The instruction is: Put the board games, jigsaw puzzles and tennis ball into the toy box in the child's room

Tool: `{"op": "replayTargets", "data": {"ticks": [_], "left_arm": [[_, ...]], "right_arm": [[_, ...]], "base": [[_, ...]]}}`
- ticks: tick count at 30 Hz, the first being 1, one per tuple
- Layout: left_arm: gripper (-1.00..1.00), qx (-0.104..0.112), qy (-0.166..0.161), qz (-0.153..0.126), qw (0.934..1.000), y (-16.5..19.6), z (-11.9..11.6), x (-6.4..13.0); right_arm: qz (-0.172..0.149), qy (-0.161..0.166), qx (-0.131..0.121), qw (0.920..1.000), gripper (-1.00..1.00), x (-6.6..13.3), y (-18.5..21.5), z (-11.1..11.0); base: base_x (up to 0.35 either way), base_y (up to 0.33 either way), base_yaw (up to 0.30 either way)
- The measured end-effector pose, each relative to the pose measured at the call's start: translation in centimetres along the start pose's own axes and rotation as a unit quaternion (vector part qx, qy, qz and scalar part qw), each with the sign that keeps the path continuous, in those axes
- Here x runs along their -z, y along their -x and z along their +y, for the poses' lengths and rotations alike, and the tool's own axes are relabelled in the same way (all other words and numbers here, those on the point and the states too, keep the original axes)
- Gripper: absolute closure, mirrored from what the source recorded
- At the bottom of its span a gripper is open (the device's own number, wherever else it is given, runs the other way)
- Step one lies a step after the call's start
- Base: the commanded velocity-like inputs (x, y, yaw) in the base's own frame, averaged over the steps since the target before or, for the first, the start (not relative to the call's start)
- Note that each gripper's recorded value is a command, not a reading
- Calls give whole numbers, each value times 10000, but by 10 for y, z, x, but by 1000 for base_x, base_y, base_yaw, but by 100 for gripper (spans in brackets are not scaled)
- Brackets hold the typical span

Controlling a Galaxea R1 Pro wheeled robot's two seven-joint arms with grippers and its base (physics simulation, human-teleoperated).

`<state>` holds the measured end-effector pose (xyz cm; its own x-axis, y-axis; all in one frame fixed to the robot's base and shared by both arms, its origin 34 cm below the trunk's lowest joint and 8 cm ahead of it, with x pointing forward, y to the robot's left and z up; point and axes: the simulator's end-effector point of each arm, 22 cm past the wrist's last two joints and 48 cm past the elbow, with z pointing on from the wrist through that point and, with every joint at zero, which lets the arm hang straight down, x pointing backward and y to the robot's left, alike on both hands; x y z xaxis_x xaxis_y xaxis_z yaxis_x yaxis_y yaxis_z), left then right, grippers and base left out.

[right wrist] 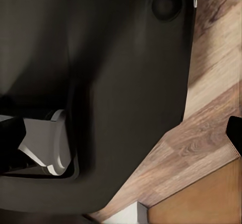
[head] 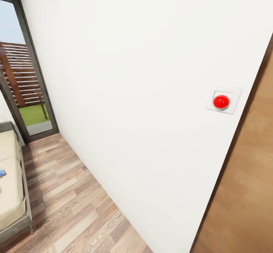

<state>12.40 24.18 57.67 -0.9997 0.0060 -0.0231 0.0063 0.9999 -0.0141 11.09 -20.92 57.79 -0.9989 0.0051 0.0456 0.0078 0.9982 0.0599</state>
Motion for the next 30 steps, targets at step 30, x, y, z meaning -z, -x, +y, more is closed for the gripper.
{"op": "replayTargets", "data": {"ticks": [30], "left_arm": [[-100, 0, -7, 8, 10000, -10, -2, 27]], "right_arm": [[3, -2, 23, 10000, -100, 26, -12, 1]], "base": [[0, 0, 278]]}}
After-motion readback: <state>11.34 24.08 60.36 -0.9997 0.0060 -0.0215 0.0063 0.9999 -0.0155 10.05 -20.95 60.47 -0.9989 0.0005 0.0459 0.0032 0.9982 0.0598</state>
